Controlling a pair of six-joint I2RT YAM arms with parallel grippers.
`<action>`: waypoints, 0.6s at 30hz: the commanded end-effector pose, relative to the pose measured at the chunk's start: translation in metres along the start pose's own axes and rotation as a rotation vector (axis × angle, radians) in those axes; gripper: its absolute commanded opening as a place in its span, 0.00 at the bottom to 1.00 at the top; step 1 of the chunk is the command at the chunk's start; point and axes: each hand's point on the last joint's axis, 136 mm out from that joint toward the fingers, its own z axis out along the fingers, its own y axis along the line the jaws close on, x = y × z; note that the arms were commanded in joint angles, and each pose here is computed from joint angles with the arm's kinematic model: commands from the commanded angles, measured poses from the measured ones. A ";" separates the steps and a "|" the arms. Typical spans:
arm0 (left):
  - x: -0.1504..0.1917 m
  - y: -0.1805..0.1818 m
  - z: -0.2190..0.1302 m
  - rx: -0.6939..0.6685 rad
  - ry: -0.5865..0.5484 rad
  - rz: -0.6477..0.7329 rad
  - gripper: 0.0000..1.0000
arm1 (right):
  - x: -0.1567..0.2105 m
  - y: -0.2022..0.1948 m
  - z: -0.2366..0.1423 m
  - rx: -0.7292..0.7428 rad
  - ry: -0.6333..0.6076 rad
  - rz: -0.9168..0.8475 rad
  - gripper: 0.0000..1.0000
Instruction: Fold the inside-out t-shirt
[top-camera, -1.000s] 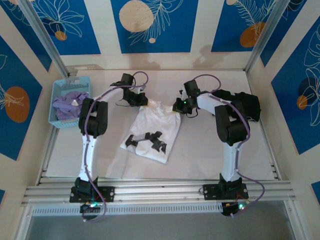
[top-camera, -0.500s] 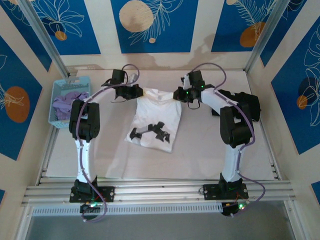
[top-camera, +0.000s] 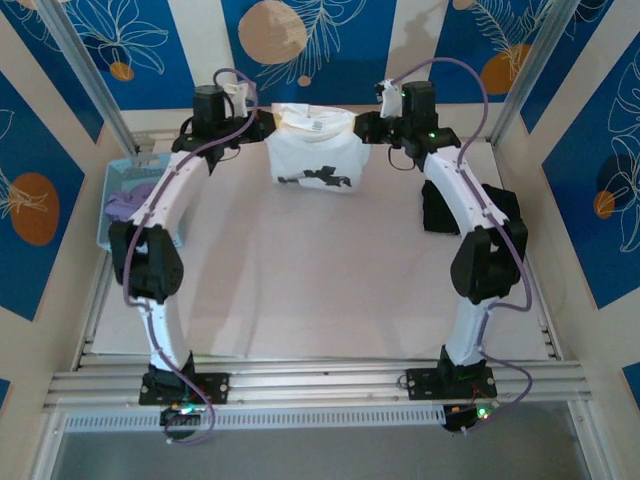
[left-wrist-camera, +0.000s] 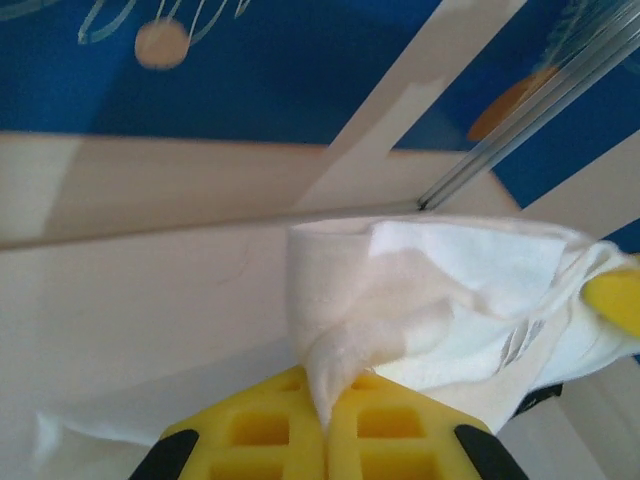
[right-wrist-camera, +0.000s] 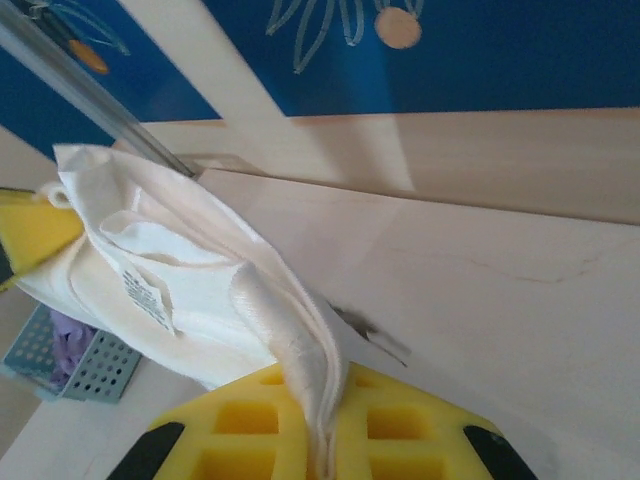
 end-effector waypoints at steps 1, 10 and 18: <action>0.028 0.004 -0.015 0.006 0.003 -0.041 0.00 | 0.032 0.026 -0.013 -0.060 0.045 -0.049 0.01; 0.159 -0.021 -0.095 0.031 0.083 -0.120 0.00 | 0.186 0.060 -0.044 -0.065 0.287 0.055 0.01; 0.230 0.008 -0.121 -0.114 0.176 -0.175 0.00 | 0.244 0.054 -0.050 0.000 0.398 0.165 0.02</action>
